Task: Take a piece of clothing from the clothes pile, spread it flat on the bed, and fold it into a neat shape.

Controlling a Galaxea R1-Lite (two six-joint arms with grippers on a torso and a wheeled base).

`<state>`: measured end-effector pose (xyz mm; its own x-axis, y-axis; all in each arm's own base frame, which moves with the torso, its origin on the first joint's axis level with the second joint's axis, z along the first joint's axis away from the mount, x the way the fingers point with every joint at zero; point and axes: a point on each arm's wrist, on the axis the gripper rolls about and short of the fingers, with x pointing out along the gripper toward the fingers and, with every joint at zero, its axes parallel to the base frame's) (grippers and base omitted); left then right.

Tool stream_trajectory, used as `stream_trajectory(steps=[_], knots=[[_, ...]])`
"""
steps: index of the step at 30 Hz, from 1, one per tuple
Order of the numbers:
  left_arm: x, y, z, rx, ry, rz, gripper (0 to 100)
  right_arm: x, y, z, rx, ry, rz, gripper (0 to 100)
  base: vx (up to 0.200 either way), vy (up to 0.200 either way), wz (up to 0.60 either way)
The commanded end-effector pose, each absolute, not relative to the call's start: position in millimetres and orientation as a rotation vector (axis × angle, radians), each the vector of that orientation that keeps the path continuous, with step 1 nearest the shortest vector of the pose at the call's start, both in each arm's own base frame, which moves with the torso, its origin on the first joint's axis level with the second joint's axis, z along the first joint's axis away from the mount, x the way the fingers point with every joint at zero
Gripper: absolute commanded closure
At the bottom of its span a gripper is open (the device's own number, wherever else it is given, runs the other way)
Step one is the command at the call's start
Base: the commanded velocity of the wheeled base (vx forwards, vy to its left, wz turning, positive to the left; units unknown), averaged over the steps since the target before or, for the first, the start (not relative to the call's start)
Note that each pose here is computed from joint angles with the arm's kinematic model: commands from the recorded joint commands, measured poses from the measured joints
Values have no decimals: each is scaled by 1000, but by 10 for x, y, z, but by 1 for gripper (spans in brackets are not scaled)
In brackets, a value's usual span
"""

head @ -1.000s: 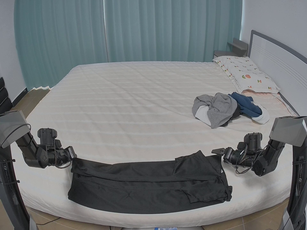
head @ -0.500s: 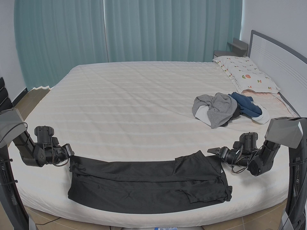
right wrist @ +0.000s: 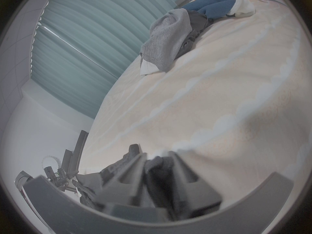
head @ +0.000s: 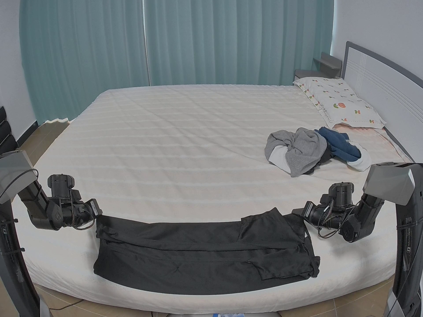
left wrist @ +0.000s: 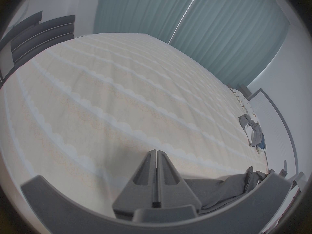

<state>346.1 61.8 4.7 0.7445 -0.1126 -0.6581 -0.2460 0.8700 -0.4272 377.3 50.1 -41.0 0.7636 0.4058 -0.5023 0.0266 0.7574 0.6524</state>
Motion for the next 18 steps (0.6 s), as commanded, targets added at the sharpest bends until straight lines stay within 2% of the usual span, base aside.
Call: stream_trajectory(steps=[1,10,18], knots=[[3462,631,39,-524,737,80,100,3786,492,-391,691,662,229,100,0,0,0],[3451,628,4,-512,751,77,100,3860,475,-349,719,586,241,100,0,0,0],[3462,630,10,-509,749,74,100,3867,466,-416,724,586,221,100,0,0,0]])
